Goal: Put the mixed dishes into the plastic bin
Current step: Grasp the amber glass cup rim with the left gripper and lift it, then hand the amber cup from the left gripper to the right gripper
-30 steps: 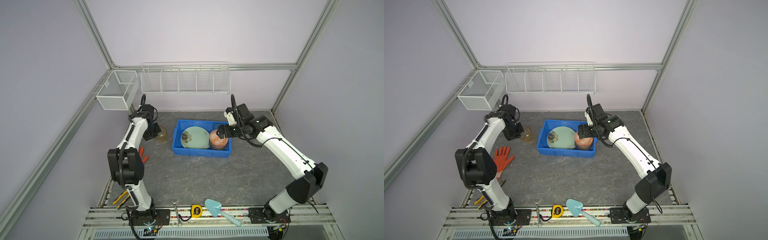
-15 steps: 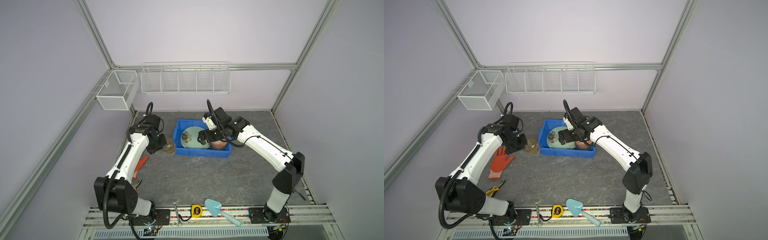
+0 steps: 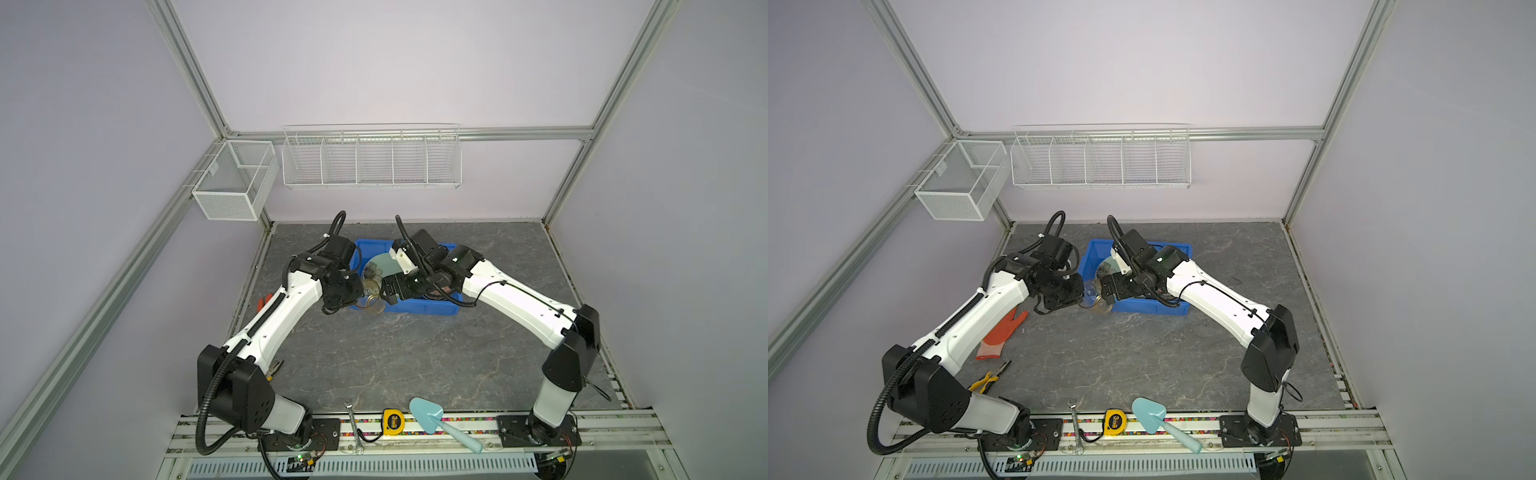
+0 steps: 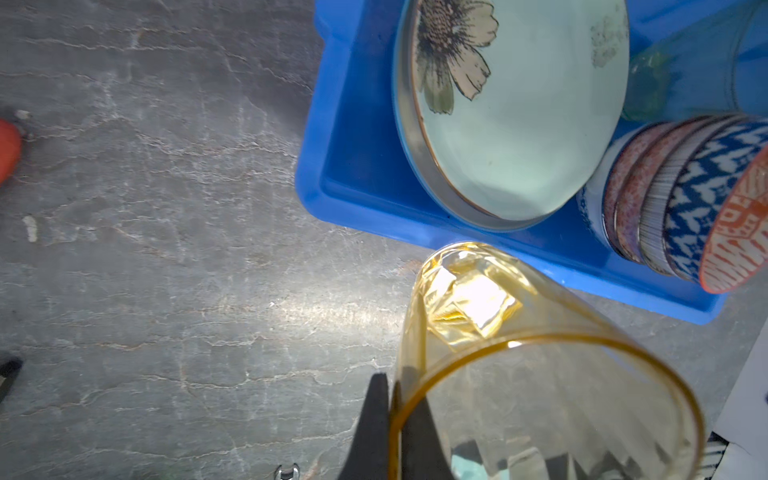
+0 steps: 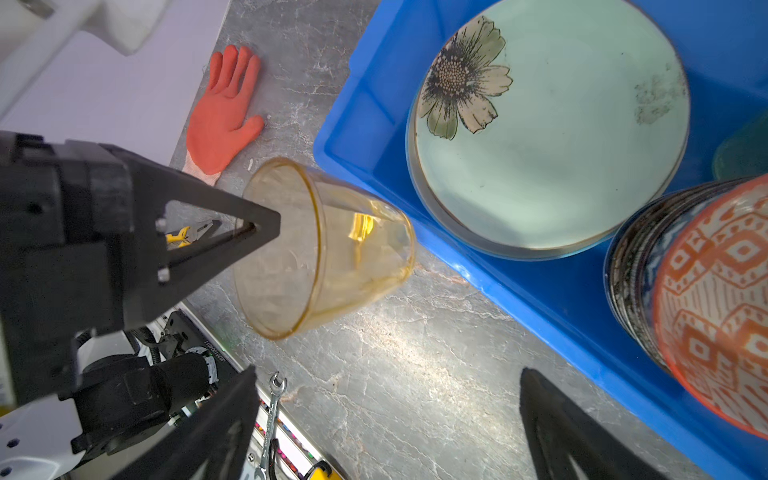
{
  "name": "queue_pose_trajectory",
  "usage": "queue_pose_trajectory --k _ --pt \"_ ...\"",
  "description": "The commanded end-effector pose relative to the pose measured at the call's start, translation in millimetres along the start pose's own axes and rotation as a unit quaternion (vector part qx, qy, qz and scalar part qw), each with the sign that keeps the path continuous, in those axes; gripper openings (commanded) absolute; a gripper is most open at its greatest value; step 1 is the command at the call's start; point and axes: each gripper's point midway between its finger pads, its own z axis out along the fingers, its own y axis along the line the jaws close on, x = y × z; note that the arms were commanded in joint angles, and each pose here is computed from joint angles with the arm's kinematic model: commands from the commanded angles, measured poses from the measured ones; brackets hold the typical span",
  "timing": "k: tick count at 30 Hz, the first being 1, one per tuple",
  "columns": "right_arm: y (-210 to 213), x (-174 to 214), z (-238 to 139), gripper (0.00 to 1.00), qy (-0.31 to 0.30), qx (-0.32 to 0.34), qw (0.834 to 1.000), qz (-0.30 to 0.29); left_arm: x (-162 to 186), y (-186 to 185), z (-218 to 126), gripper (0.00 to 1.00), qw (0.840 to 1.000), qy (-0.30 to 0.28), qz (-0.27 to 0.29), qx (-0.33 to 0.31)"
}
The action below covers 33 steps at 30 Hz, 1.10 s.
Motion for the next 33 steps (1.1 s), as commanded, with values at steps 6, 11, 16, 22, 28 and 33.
queue_pose_trajectory --k 6,11,16,22,28,33 --pt "-1.0 5.5 16.4 0.99 0.007 0.017 1.0 0.008 12.8 -10.6 18.6 0.0 0.999 0.026 0.008 -0.024" --pt "-8.3 6.3 20.0 0.95 0.013 0.039 0.999 0.005 10.3 -17.3 13.6 0.0 0.999 0.024 0.013 -0.024" --pt "-13.1 8.3 29.6 0.9 0.025 0.052 0.998 -0.001 9.0 -21.6 8.3 0.0 0.999 0.022 0.015 -0.019" --pt "-15.2 5.1 36.0 0.69 0.026 0.06 0.998 -0.005 10.4 -25.0 4.7 0.0 0.999 0.024 0.017 -0.015" --pt "-17.2 0.4 38.5 0.45 0.026 0.07 0.997 -0.013 9.8 -27.6 2.4 0.0 1.0 0.024 0.018 -0.011" --pt "-19.5 -0.6 41.3 0.34 0.027 0.077 0.997 -0.015 8.9 -28.7 1.3 0.0 1.0 0.022 0.016 -0.01"
